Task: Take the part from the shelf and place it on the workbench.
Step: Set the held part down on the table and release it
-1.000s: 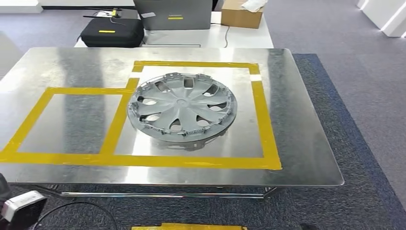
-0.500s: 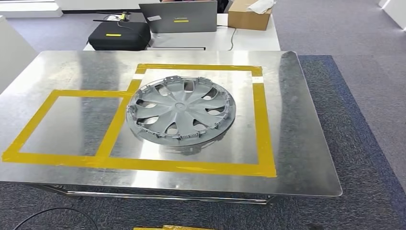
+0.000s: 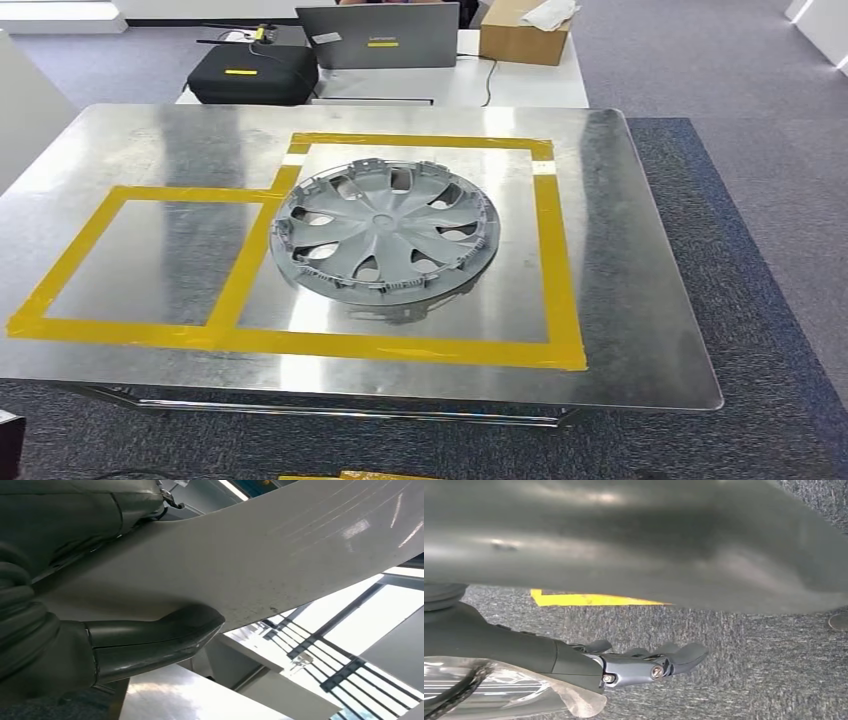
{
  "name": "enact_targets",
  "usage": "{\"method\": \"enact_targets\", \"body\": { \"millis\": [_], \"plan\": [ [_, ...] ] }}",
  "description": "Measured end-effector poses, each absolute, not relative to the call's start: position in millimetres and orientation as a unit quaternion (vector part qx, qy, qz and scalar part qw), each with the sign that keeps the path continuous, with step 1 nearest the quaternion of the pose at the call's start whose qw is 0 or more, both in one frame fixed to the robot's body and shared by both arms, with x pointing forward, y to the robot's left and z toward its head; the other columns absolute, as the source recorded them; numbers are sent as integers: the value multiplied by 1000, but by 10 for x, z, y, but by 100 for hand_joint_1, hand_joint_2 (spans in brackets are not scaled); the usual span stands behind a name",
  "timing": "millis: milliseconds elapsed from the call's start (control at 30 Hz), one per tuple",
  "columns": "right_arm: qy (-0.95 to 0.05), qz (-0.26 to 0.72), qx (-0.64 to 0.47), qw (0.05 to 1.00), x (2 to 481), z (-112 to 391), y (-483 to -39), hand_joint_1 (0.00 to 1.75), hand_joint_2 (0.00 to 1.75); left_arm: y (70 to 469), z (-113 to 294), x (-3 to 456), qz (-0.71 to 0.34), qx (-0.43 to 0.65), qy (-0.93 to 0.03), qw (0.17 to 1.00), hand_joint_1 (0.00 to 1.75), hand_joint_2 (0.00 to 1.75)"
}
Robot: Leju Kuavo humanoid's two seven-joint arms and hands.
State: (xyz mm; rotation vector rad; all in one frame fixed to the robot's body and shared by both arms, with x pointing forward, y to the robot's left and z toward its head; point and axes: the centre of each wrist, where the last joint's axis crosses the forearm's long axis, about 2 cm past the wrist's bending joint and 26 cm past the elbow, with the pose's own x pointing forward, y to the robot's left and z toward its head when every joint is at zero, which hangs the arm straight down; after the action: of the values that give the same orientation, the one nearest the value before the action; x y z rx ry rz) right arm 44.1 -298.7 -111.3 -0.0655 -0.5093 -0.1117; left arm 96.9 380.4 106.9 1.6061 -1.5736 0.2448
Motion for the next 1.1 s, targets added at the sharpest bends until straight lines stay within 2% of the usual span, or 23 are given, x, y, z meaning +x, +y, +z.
{"method": "enact_targets", "body": {
  "millis": [167,333,767,1100],
  "plan": [
    [-251,-55,-30,966,441,-1113,-2987,0,0,3907,983,983,71,626,-616,473,175,175],
    [-246,-53,-25,967,457,-1111,-2986,0,0,4231,870,1087,21,608,-582,540,175,175],
    [-243,-45,-18,969,568,-1097,-2984,0,0,4920,1064,1419,-80,639,-505,575,175,175],
    [-246,-32,-12,969,664,-1083,-2979,0,0,4915,1338,2095,-165,636,-500,564,175,175]
  ]
}}
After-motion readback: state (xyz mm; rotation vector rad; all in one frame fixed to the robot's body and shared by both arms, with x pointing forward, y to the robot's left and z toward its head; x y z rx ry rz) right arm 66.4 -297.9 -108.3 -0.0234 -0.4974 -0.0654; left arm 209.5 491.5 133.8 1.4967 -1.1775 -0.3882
